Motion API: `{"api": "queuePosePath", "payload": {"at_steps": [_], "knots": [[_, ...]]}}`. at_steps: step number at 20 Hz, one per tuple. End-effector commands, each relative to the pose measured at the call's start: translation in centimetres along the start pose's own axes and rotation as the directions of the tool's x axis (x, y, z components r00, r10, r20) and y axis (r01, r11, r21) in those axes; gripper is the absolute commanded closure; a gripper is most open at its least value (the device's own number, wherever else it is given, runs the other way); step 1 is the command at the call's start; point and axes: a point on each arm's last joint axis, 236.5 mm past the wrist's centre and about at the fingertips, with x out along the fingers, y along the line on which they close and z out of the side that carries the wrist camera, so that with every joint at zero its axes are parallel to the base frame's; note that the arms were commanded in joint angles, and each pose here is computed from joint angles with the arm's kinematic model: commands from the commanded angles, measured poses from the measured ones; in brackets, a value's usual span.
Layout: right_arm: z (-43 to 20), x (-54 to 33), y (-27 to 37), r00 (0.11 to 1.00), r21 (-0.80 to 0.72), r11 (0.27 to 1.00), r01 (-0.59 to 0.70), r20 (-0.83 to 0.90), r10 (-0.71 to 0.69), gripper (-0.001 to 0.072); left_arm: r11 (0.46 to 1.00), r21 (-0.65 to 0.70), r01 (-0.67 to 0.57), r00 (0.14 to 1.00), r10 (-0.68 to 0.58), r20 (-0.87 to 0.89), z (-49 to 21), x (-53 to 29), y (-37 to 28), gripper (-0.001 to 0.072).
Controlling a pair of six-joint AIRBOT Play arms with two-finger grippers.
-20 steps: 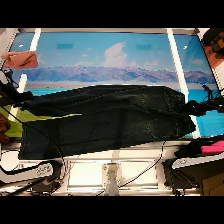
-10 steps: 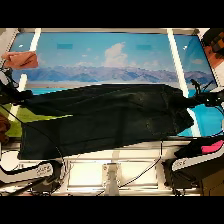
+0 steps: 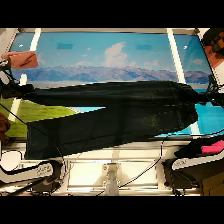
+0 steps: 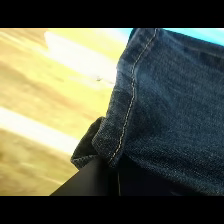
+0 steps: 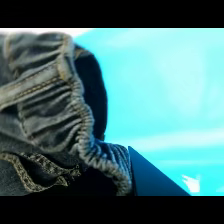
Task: Fold the clothes and pants, and hang the long-sleeved shirts on hangers.
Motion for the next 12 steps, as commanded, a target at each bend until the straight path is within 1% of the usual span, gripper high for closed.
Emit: {"api": "queuePosePath", "payload": {"at_steps": [1, 3, 6, 9, 12], "knots": [[-0.1, -0.7, -1.3, 1.0, 0.057, 0.998, 0.006, 0.003, -0.007, 0.0663, 0.995, -0.05, 0.091, 0.995, -0.093, -0.034, -1.0, 0.8, -2.4, 0.0682], [-0.2, -0.7, -1.3, 1.0, 0.056, 0.998, 0.004, -0.001, -0.004, 0.0663, 0.997, -0.029, 0.073, 0.991, -0.076, -0.106, -3.3, 1.7, -2.7, 0.0683], [-0.2, -0.7, -1.3, 1.0, 0.055, 0.998, 0.007, 0.0, -0.007, 0.0662, 0.995, -0.006, -0.095, 0.96, 0.09, -0.264, -7.9, 2.2, 0.7, 0.0683], [-0.2, -0.6, -1.4, 1.0, 0.051, 0.999, 0.012, -0.002, -0.012, 0.0663, 0.993, 0.011, -0.117, 0.927, 0.113, -0.358, -10.6, 2.0, 1.3, 0.0682], [-0.3, -0.6, -1.5, 1.0, 0.049, 0.999, 0.014, -0.003, -0.014, 0.0662, 0.992, 0.014, -0.122, 0.914, 0.118, -0.388, -11.3, 1.7, 1.4, 0.0681]]}}
